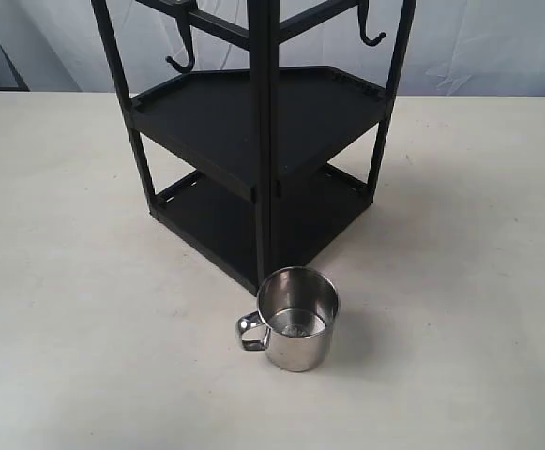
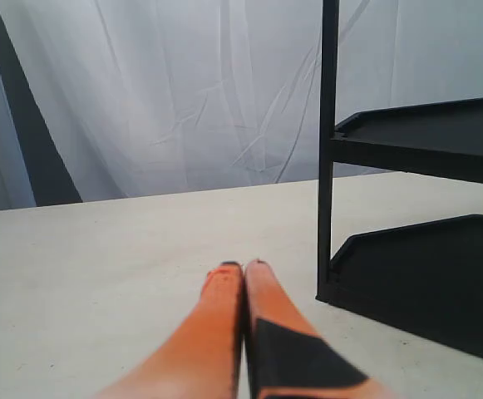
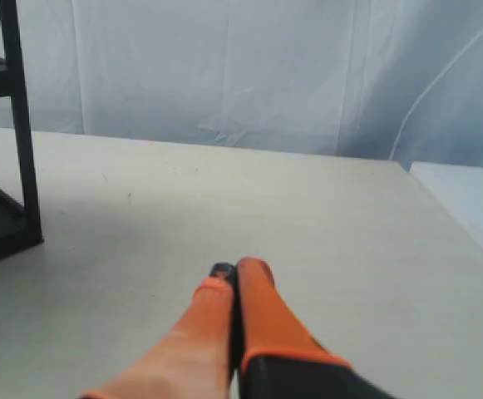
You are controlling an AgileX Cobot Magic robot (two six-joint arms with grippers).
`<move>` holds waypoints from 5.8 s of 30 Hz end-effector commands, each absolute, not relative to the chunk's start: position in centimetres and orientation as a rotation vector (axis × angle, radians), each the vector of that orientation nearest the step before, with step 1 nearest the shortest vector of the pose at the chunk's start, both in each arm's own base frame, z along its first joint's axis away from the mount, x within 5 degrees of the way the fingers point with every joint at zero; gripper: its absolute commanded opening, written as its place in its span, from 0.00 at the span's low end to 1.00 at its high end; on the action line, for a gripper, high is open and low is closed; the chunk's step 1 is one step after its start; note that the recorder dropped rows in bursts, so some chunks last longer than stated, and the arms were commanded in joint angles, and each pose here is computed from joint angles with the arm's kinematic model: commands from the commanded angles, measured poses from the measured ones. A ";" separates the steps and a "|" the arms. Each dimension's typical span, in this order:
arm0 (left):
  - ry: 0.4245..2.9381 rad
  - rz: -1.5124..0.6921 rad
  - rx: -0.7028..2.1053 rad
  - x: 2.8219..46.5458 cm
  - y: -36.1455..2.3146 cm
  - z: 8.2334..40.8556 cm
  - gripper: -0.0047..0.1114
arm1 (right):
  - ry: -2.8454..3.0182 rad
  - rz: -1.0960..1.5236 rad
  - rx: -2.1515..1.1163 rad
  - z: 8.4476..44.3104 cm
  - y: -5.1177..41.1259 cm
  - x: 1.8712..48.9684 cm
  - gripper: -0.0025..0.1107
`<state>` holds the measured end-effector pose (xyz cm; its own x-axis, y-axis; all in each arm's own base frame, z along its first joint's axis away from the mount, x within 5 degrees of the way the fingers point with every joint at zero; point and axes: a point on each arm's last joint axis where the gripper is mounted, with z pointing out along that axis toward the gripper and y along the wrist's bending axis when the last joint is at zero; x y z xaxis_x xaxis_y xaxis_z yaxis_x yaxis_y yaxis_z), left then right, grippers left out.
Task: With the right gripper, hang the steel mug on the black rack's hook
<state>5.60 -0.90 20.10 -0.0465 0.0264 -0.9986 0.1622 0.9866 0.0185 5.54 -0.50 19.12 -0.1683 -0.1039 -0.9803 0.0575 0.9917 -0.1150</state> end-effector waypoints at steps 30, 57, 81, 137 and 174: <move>1.605 -0.111 0.152 5.6 -0.9 20.2 0.05 | 1.990 0.335 0.120 30.3 1.5 10.2 0.02; 1.605 -0.111 0.152 5.6 -0.9 20.2 0.05 | 2.808 0.593 -0.615 21.4 17.1 24.2 0.42; 1.605 -0.111 0.152 5.6 -0.9 20.2 0.05 | 2.984 0.526 -0.438 17.7 17.8 25.3 0.42; 1.605 -0.111 0.152 5.6 -0.9 20.2 0.05 | 2.743 1.430 0.202 23.3 5.4 28.7 0.01; 1.605 -0.107 0.155 5.6 -0.9 20.2 0.05 | 2.094 0.607 0.518 31.7 0.4 22.7 0.01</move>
